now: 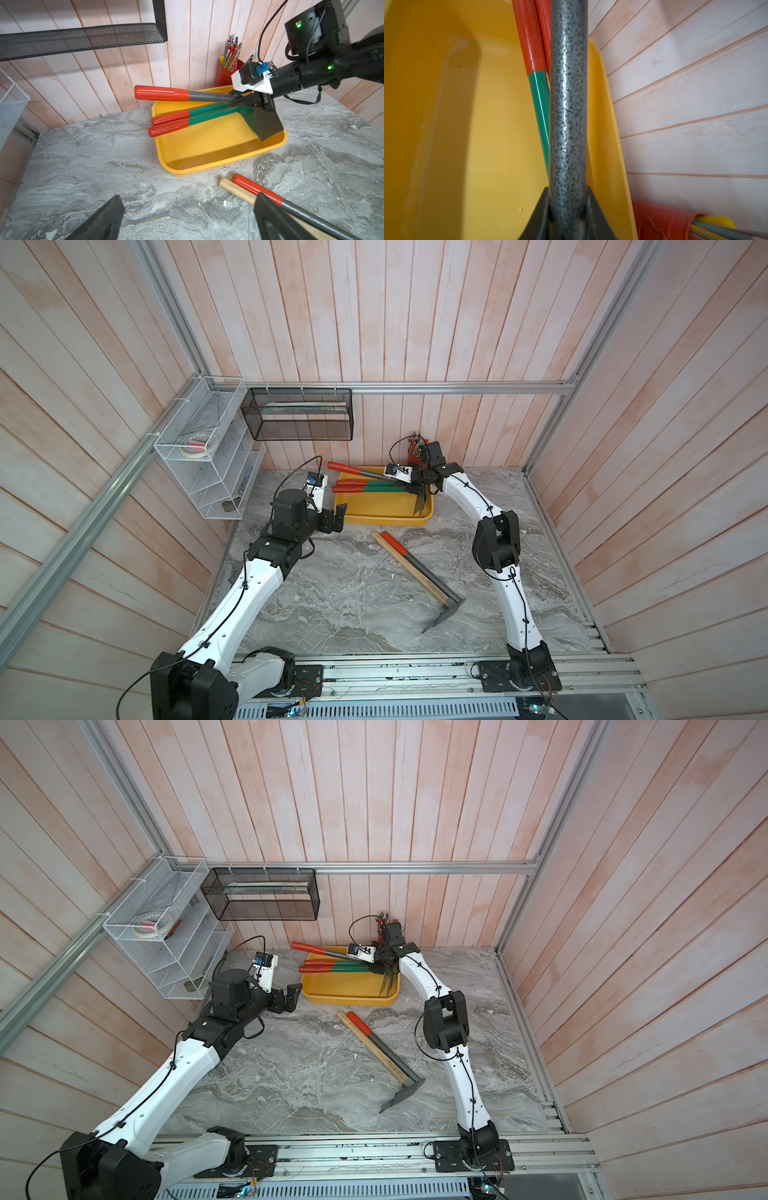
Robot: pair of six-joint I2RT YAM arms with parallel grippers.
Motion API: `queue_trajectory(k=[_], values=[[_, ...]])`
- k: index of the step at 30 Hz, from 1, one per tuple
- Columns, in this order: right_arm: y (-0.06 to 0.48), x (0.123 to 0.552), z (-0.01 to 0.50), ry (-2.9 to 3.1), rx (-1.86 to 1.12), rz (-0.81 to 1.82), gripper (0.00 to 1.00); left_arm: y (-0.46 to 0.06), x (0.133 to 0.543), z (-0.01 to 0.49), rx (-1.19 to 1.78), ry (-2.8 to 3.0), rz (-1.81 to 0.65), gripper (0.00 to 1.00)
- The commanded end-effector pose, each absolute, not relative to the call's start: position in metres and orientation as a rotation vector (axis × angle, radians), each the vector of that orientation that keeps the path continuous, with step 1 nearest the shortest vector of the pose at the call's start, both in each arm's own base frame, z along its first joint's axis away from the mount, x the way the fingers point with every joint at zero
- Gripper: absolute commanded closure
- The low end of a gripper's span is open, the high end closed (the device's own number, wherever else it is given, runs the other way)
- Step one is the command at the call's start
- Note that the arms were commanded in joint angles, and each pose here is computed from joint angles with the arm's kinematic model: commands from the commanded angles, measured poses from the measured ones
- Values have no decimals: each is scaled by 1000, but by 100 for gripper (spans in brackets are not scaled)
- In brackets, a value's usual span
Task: Put the small hoe into the storage box
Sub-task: Place the hoe in the storage box.
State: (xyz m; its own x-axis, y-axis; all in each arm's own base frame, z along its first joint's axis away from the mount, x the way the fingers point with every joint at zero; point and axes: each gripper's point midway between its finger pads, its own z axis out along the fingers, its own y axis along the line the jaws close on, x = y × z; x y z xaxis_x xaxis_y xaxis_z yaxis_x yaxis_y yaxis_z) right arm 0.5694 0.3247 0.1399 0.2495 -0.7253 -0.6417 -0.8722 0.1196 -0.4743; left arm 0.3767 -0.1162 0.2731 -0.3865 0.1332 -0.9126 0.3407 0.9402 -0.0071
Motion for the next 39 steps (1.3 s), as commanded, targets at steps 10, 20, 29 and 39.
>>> queue_trajectory(k=[10, 20, 29, 39], values=[[332, 563, 127, 1437, -1658, 337, 100, -114, 394, 273, 348, 1981, -218, 0], [332, 557, 105, 1456, -1682, 359, 100, -114, 397, 264, 343, 2001, -224, 0], [333, 567, 104, 1452, -1632, 297, 80, -111, 397, 263, 334, 2007, -220, 0], [335, 576, 117, 1395, -1544, 226, 47, -110, 395, 263, 335, 2011, -214, 0]])
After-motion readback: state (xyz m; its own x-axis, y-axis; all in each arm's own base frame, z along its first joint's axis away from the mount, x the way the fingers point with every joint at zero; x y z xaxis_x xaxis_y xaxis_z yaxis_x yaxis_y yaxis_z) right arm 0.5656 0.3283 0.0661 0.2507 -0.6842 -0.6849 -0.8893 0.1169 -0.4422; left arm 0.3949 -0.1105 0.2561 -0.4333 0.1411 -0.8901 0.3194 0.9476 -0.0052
